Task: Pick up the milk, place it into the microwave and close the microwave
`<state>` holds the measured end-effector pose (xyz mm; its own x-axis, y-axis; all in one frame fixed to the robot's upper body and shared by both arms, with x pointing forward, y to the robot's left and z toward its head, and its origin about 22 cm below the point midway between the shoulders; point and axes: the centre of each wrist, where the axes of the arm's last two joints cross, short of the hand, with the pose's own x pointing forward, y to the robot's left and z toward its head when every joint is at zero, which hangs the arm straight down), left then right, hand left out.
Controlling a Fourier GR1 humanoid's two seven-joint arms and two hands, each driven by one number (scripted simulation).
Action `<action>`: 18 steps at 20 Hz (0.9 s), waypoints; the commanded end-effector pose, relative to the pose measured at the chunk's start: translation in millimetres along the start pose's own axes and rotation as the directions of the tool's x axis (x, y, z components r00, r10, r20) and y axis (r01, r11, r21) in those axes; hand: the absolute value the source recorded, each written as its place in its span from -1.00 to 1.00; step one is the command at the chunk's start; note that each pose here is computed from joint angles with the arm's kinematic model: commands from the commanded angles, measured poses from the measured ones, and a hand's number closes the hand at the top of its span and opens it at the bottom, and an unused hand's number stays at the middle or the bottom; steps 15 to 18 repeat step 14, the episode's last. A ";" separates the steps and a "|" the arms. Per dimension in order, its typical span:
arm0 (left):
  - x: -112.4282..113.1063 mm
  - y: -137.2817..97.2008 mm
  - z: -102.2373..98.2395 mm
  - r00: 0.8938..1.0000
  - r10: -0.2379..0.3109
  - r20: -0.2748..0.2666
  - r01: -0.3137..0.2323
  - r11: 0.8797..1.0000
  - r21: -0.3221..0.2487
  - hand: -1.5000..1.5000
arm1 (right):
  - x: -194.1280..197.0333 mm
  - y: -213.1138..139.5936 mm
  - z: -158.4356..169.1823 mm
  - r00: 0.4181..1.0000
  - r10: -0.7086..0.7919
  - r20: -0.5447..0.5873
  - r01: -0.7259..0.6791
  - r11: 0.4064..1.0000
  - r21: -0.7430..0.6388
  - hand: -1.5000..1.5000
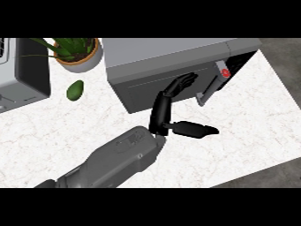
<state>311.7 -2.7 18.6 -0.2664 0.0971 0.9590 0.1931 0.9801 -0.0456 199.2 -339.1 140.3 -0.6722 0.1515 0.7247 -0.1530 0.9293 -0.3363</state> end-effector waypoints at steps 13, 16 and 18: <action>-2.1 11.3 -20.2 1.000 -0.015 0.008 0.015 0.996 0.093 -1.00 | -25.7 -20.1 -11.0 0.976 -0.213 -0.040 0.213 0.977 -0.011 -1.00; -0.3 11.6 -23.8 1.000 -0.012 0.001 0.012 0.995 0.097 -1.00 | -25.7 -22.7 -10.0 0.976 -0.215 -0.041 0.214 0.977 -0.010 -1.00; -0.3 11.6 -23.8 1.000 -0.012 0.001 0.012 0.995 0.097 -1.00 | -25.7 -22.7 -10.0 0.976 -0.215 -0.041 0.214 0.977 -0.010 -1.00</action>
